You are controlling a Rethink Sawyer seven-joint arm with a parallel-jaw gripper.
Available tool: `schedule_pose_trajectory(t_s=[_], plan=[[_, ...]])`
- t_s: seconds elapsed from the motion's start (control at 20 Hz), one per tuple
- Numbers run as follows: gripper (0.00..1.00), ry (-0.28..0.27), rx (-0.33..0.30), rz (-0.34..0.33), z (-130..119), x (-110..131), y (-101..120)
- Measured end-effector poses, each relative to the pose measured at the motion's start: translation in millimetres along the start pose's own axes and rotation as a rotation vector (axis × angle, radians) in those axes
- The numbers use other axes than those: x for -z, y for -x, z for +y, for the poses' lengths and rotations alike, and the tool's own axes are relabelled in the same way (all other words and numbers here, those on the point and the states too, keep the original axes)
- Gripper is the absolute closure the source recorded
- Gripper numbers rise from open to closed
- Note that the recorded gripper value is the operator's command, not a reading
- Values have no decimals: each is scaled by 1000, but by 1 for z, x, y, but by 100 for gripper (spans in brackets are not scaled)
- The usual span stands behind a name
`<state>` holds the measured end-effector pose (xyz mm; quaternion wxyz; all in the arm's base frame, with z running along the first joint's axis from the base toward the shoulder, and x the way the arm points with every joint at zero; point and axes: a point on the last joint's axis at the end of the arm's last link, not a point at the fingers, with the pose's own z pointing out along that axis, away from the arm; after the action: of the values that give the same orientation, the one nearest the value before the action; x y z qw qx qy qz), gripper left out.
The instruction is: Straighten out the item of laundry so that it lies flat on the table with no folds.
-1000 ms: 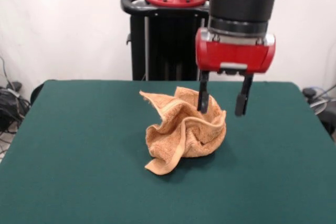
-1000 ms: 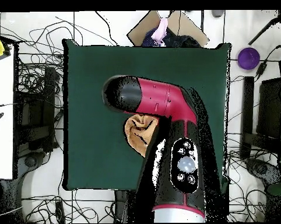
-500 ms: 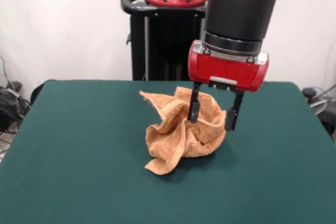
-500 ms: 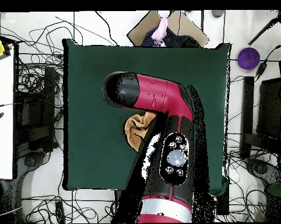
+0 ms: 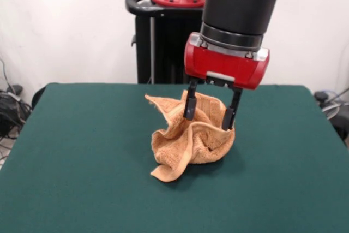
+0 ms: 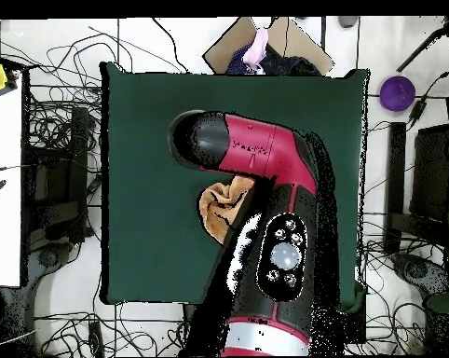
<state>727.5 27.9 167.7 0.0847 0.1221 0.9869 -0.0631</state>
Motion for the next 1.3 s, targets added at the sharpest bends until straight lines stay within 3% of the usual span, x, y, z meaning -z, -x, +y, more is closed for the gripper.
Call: schedule_pose_trajectory(t_s=[0.45, 1.3], plan=[[0, -30, 9, -9, -1, 5, -2], [0, -60, 94, -14, 46, 10, -27]])
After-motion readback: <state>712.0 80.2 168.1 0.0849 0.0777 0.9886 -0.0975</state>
